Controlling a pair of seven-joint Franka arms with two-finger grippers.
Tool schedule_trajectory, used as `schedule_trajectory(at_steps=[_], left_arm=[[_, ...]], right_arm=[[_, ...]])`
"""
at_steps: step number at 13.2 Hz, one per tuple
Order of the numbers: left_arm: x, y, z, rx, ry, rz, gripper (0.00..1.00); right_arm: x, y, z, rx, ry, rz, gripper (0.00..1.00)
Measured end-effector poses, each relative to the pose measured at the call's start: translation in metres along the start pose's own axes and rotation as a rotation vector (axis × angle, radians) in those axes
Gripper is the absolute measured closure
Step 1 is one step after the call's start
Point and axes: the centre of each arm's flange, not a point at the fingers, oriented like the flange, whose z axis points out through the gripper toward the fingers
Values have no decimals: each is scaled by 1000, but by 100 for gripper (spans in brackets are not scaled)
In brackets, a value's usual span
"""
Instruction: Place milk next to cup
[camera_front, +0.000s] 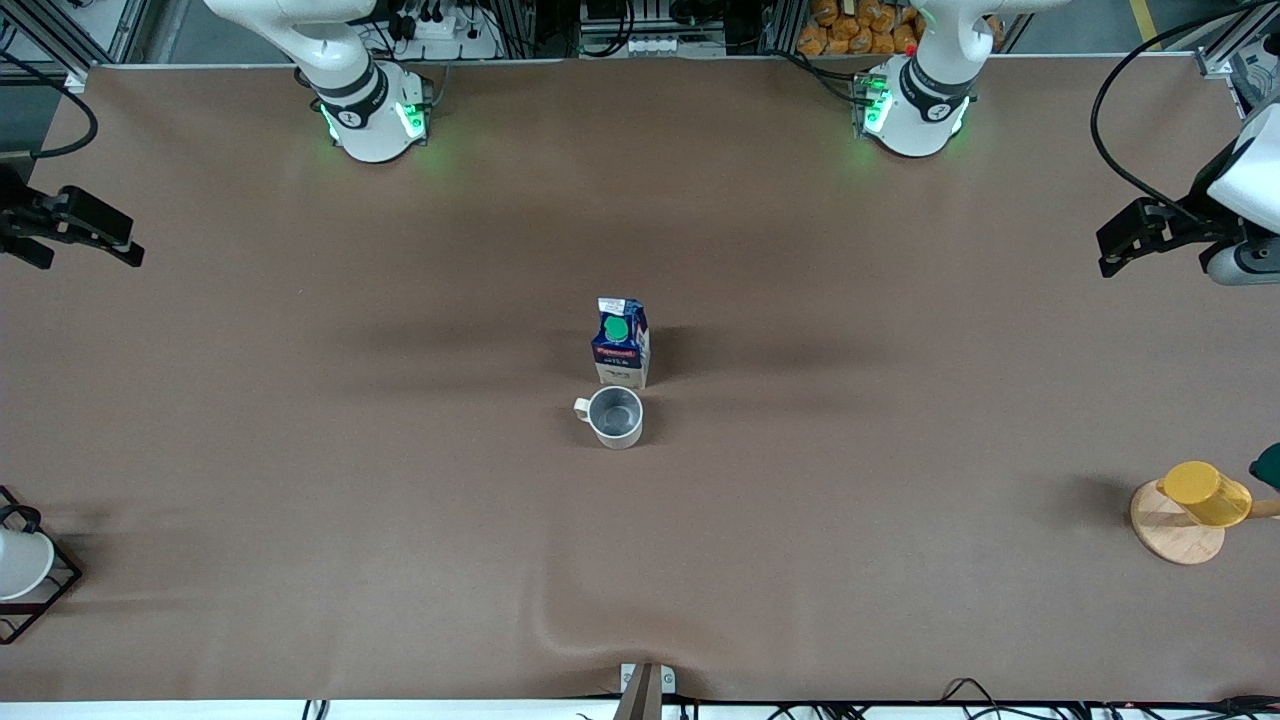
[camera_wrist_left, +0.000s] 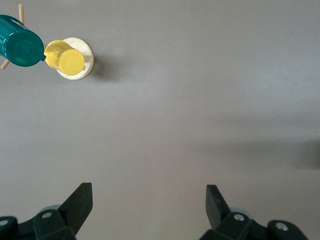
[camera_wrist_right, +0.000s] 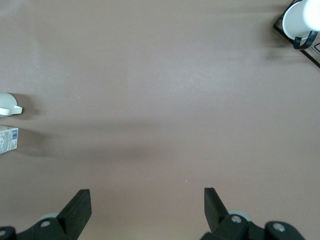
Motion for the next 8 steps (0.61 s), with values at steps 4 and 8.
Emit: schedule_trajectory(at_steps=[4, 8], left_arm=[[0, 0, 0, 0, 0, 0, 0], [0, 4, 0, -41, -4, -1, 0]], right_arm=[[0, 0, 0, 0, 0, 0, 0], [0, 0, 0, 0, -1, 0, 0]])
